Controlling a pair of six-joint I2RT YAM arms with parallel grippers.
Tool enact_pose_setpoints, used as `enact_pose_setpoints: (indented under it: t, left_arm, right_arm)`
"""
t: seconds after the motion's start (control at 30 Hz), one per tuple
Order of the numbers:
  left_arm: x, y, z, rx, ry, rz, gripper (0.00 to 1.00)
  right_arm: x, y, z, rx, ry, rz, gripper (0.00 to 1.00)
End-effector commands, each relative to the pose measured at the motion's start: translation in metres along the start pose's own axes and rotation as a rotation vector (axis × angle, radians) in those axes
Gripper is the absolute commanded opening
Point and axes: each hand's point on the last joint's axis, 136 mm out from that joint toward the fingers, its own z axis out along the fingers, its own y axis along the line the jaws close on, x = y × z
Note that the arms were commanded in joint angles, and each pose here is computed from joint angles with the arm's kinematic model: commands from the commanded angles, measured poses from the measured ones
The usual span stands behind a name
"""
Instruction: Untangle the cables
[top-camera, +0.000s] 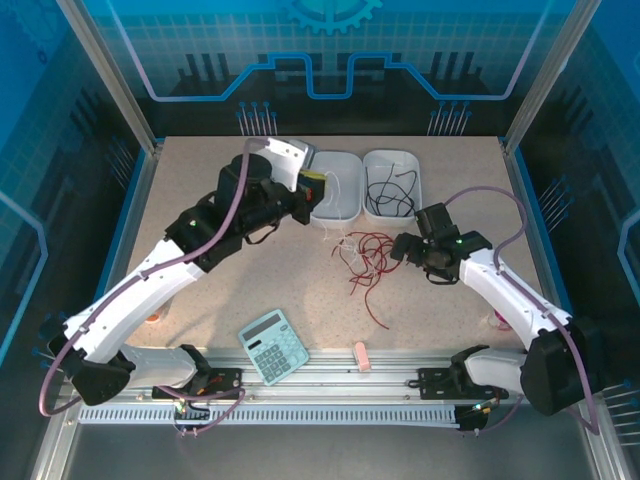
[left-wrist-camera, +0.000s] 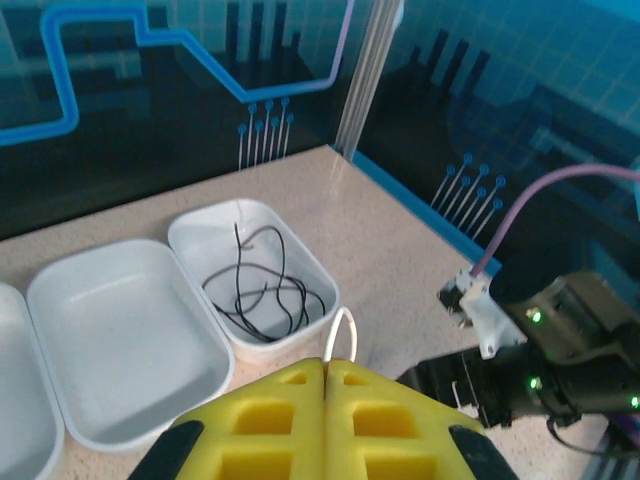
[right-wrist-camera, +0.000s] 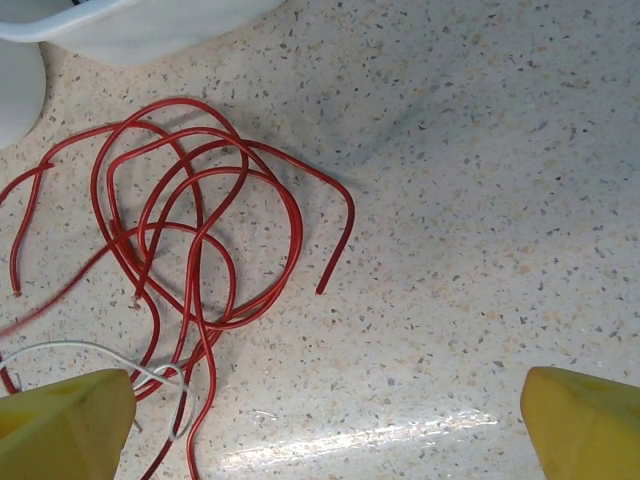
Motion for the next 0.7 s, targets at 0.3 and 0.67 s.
enact_pose_setpoints:
  t: [0.3, 0.67]
  left_arm:
    - [-0.091, -0.016, -0.051, 0.050, -0.214, 0.046, 0.00]
    - [-0.102, -0.024, -0.057, 0.088, -0.233, 0.036, 0.00]
  right_arm:
    - [-0.004, 0.079, -0.023, -0.298, -0.120, -0.196, 1.00]
    - [0.008, 0.172, -0.112, -0.781, -0.414, -0.464, 0.94]
